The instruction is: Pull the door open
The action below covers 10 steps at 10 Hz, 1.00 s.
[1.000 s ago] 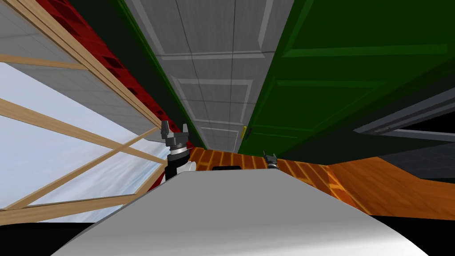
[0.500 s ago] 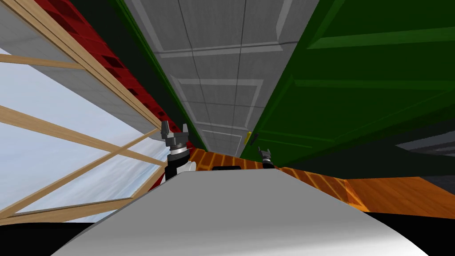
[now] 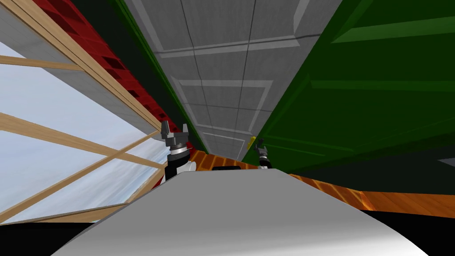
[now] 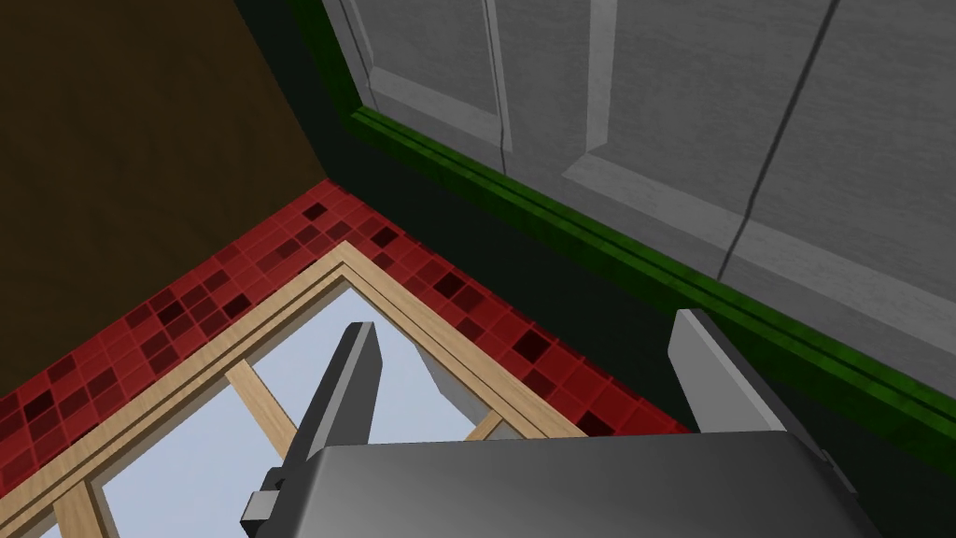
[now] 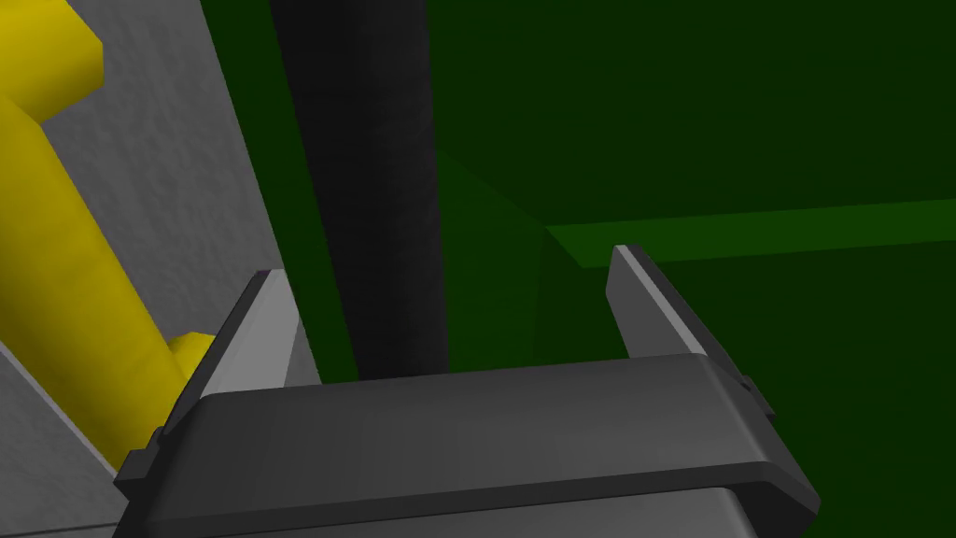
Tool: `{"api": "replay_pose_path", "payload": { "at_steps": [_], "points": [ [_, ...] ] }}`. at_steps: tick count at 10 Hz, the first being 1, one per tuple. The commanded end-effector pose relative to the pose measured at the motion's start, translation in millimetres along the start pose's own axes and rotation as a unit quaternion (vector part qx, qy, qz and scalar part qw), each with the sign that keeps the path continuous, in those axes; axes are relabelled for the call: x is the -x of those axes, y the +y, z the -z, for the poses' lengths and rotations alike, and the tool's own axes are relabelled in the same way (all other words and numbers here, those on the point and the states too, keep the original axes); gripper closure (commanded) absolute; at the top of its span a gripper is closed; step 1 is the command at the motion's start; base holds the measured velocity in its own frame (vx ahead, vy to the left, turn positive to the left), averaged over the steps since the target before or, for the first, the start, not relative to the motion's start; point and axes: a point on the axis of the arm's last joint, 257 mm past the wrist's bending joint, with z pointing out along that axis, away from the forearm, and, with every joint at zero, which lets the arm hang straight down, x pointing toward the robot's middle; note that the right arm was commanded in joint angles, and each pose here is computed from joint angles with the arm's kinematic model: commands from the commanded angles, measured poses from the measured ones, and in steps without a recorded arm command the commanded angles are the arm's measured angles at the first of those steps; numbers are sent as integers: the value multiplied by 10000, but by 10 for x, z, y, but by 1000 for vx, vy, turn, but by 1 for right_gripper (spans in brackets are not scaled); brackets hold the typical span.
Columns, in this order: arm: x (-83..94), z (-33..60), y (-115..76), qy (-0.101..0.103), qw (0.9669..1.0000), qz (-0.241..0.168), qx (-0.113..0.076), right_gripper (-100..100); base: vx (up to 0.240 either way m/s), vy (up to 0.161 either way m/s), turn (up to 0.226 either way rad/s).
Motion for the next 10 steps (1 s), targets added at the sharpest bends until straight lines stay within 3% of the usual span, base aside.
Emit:
{"api": "replay_pose_path", "payload": {
  "at_steps": [1, 2, 7, 8, 9, 10],
  "points": [
    [0, 0, 0, 0, 10000, 0, 0, -100, 9, -2, 31],
    [0, 0, 0, 0, 10000, 0, 0, 100, 2, 2, -26],
    [0, 0, 0, 0, 10000, 0, 0, 100, -1, 5, 4],
    [84, 90, 117, -109, 9999, 55, 80, 100, -121, 8, -8],
    [84, 90, 117, -109, 9999, 55, 80, 100, -127, 16, -28],
    [130, 148, 217, -174, 9997, 102, 147, 100, -123, 12, -69]
  ]
}}
